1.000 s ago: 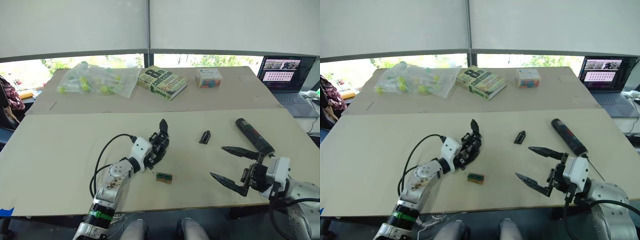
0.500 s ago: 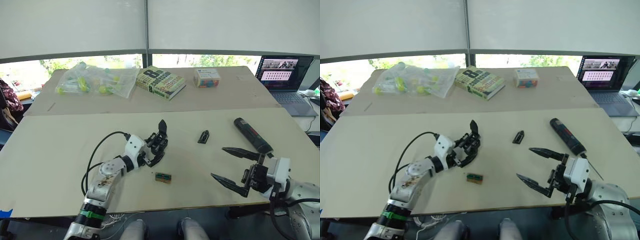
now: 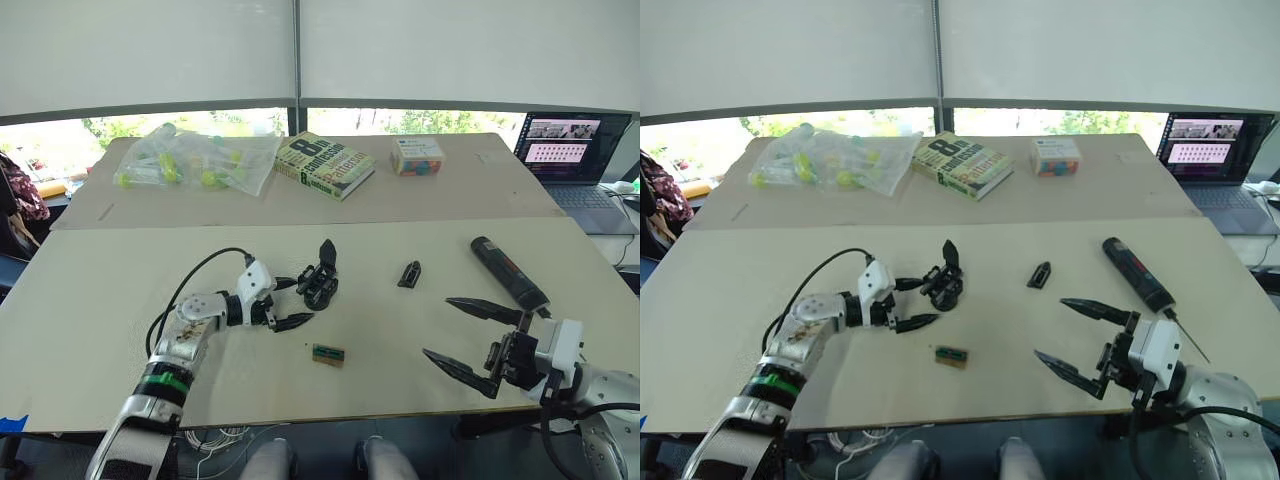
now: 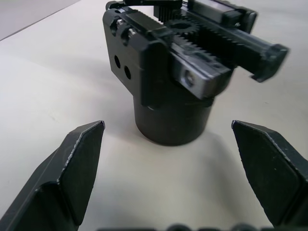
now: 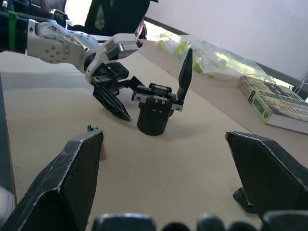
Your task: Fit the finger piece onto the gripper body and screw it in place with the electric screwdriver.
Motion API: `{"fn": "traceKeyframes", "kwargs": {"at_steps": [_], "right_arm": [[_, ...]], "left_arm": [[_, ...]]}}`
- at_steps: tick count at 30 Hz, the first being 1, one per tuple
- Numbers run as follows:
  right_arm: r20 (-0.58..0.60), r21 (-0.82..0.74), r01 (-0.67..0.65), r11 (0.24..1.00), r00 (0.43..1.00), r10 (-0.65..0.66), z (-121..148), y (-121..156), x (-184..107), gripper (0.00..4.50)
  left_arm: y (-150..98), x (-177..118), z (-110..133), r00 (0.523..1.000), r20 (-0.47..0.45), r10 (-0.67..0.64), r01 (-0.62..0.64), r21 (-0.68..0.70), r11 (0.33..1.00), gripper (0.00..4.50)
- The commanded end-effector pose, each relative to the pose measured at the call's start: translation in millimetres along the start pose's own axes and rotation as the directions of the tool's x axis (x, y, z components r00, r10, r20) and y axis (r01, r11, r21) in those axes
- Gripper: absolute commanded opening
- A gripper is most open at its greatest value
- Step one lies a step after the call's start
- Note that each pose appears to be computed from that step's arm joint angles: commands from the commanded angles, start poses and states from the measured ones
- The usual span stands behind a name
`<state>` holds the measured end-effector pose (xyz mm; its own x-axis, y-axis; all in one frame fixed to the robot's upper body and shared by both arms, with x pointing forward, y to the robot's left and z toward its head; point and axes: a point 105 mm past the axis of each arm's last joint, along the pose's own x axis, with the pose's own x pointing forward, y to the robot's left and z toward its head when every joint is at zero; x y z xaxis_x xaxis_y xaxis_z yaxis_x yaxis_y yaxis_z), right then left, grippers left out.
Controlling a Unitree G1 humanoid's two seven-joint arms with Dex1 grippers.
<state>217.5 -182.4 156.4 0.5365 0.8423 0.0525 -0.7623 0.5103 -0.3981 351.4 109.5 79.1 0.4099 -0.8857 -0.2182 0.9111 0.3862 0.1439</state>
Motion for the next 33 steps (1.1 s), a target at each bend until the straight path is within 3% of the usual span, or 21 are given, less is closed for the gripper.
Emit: {"fn": "traceKeyframes", "kwargs": {"at_steps": [1, 9, 12, 15, 16, 24, 29, 33], "right_arm": [[0.019, -0.037, 0.007, 0.999, 1.000, -0.006, 11.9, -0.8, 1.4, 4.50], [0.012, -0.039, 0.023, 0.999, 1.000, -0.022, 11.3, 0.0, 1.8, 4.50], [0.004, -0.048, 0.022, 0.999, 1.000, -0.022, 10.8, -0.2, 1.1, 4.50], [0.007, -0.052, 0.028, 0.998, 1.000, -0.028, 11.4, -0.5, 1.7, 4.50], [0.008, -0.052, 0.030, 0.998, 1.000, -0.029, 11.4, -0.4, 2.0, 4.50], [0.012, -0.040, 0.031, 0.999, 0.999, -0.031, 9.7, 1.5, 2.9, 4.50], [0.012, -0.034, 0.019, 0.999, 1.000, -0.019, 8.6, 2.0, 3.7, 4.50], [0.011, -0.032, 0.012, 0.999, 1.000, -0.011, 7.6, 1.5, 4.3, 4.50]], "left_arm": [[3.9, 7.5, 2.8, 1.000, 0.013, -0.021, 0.020, 0.017, 1.000, 4.48], [3.0, 21.5, 3.5, 0.997, 0.016, -0.079, 0.079, 0.027, 0.997, 4.48], [3.3, 22.6, 5.8, 0.996, 0.031, -0.080, 0.079, 0.028, 0.996, 3.69], [-0.5, 19.2, 9.8, 0.994, 0.057, -0.093, 0.091, 0.027, 0.995, 2.47], [-2.5, 17.7, 11.3, 0.993, 0.066, -0.097, 0.095, 0.020, 0.995, 2.28], [-10.3, 10.2, 45.6, 0.974, 0.195, 0.119, -0.131, 0.051, 0.990, 2.28], [-18.5, 12.2, 44.8, 0.953, 0.163, 0.255, -0.264, 0.034, 0.964, 2.28], [-23.3, 16.1, 40.5, 0.944, 0.142, 0.297, -0.299, -0.007, 0.954, 2.28]]}}
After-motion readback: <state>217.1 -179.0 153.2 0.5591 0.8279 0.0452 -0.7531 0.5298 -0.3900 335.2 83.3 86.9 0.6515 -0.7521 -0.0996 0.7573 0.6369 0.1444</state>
